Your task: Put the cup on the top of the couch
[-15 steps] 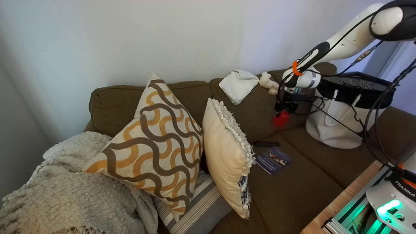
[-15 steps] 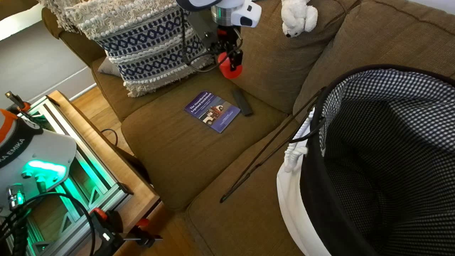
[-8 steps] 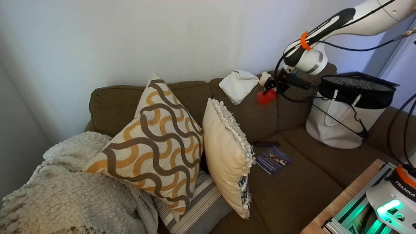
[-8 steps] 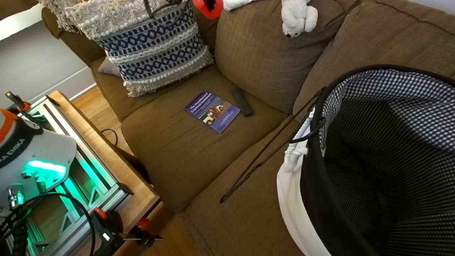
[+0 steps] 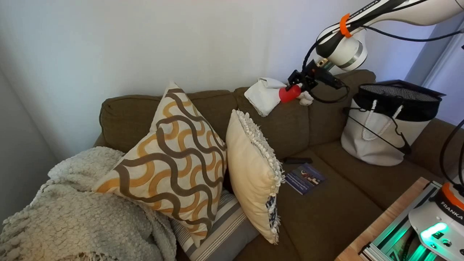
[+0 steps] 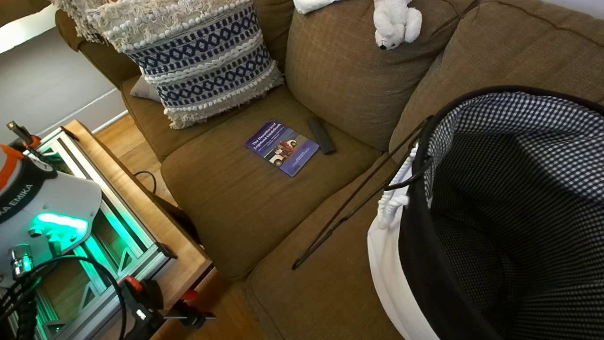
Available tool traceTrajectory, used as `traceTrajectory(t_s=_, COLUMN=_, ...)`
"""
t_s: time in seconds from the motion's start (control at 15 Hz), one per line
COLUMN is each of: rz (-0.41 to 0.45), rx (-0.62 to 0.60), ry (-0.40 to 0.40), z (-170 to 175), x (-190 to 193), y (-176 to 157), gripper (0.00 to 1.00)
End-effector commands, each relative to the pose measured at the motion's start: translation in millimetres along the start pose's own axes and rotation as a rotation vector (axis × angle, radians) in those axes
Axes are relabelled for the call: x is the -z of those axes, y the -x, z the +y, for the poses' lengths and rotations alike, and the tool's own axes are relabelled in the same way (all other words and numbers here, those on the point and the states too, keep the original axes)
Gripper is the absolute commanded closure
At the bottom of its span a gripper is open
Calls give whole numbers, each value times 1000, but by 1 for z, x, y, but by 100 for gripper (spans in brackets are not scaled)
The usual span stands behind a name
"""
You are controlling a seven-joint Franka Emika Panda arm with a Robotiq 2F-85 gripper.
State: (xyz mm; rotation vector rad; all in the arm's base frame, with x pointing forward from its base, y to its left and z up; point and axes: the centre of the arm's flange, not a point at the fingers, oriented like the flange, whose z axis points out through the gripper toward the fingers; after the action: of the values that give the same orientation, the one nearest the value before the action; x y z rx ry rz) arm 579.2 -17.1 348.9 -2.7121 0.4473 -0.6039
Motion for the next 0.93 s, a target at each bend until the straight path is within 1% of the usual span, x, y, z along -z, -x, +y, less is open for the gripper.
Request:
traceTrajectory(t_s=0.0, rz=49, rx=-195, ry=7, z=-20, x=-7, y=-52, gripper=54)
traceTrajectory(t_s=0.13, rz=94, rx=-298, ry=24, z=-30, x=-6, y=-98, gripper=54)
traceTrajectory(t_s=0.4, rz=197, rx=-496, ry=68, z=-24, x=-16, y=-169, gripper=54)
traceTrajectory(t_s=0.6, rz=234, rx=-659, ry=73, z=-31, x=-28, y=-208, gripper=54)
traceTrajectory(t_s=0.67, rz=244, rx=-714, ry=63, z=-35, x=-32, y=-220, gripper=54)
traceTrajectory(t_s=0.73, rz=230, rx=-620, ry=55, z=-14, x=-12, y=-163, gripper=29)
traceTrajectory(t_s=0.87, rz=244, rx=-672, ry=46, z=-25, x=-19, y=-177, gripper=29)
